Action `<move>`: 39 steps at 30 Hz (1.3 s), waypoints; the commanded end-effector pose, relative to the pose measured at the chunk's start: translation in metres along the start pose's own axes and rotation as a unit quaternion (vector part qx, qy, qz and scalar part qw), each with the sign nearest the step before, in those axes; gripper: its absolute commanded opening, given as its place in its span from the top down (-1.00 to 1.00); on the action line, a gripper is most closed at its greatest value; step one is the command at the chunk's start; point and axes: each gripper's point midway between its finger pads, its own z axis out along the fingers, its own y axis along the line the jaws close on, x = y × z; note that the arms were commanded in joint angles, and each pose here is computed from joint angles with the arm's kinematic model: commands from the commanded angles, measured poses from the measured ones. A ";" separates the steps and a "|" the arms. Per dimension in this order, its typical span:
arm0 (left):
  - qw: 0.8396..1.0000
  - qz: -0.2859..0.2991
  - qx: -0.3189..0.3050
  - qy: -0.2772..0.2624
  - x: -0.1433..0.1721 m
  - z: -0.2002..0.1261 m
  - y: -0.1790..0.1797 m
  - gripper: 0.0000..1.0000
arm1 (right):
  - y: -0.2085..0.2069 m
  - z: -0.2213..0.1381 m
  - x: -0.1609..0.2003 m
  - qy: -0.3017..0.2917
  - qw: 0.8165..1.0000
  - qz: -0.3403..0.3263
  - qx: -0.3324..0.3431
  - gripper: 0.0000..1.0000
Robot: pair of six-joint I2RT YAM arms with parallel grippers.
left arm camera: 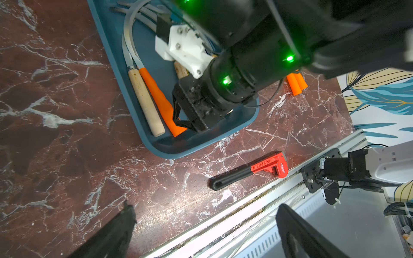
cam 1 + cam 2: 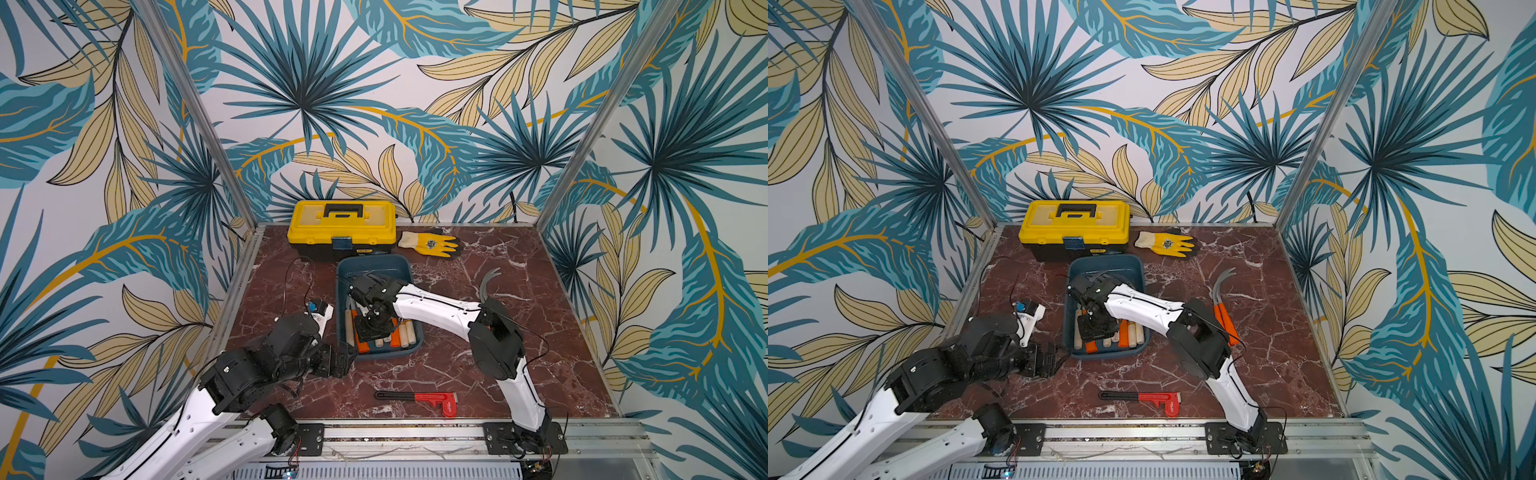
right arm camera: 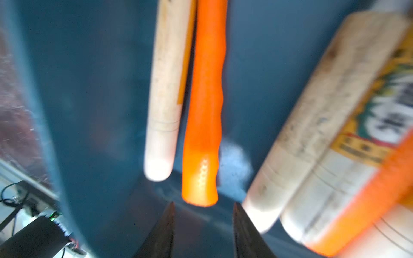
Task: Put small sickles into storage boxes
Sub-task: Place the sickle in the storage box.
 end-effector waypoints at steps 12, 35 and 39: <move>0.998 0.046 -0.001 0.036 -0.026 0.022 -0.024 -0.99 | -0.032 -0.058 0.001 -0.048 0.998 0.025 0.011 -0.30; 0.993 0.077 0.066 0.065 -0.040 0.091 -0.079 -0.99 | -0.133 -0.111 0.029 -0.090 0.984 0.090 0.122 -0.99; 0.991 0.083 0.077 0.069 -0.039 0.102 -0.087 -0.99 | -0.151 -0.117 0.039 -0.091 0.980 0.104 0.140 -0.99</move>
